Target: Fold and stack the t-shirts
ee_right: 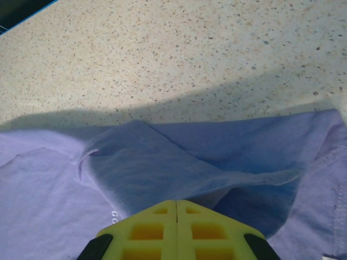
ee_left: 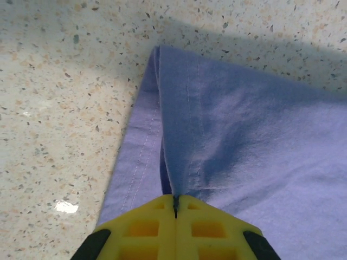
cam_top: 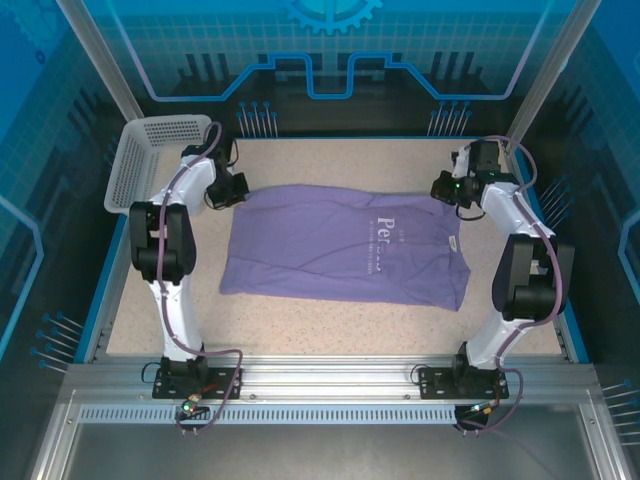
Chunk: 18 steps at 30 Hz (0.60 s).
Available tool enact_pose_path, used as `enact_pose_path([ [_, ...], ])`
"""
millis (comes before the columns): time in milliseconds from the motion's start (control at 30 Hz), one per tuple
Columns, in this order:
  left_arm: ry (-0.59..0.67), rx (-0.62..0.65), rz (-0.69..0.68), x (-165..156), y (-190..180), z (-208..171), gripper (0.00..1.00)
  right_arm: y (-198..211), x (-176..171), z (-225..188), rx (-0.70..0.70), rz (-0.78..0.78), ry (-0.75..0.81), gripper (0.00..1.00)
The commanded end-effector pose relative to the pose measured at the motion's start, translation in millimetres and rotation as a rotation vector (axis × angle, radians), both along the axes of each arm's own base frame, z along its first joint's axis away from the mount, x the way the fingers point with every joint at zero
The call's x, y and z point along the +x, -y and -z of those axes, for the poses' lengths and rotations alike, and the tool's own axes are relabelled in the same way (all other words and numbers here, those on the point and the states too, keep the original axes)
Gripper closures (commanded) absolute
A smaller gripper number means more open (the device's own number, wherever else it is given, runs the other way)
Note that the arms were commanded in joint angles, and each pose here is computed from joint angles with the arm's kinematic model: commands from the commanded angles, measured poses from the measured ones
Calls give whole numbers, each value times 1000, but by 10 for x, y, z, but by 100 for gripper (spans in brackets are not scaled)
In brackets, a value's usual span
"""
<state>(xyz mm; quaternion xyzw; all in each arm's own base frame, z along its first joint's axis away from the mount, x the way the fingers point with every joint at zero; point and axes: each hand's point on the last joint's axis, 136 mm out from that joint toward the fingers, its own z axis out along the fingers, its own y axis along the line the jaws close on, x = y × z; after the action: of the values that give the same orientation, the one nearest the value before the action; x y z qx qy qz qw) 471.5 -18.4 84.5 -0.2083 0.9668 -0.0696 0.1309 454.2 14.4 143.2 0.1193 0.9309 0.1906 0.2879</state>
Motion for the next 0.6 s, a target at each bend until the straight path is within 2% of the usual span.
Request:
enact_pose_path([
  [0,8,-7,2,-84,-82,-234,100,105,-79,-154,11,-1,32,100],
  [233,-12,-52,-25,-60,-130,-338,100,178,-72,-215,15,8,26,100],
  [567,-89,-26,-27,-427,-156,-30,100,167,-338,37,-6,0,-28,100],
])
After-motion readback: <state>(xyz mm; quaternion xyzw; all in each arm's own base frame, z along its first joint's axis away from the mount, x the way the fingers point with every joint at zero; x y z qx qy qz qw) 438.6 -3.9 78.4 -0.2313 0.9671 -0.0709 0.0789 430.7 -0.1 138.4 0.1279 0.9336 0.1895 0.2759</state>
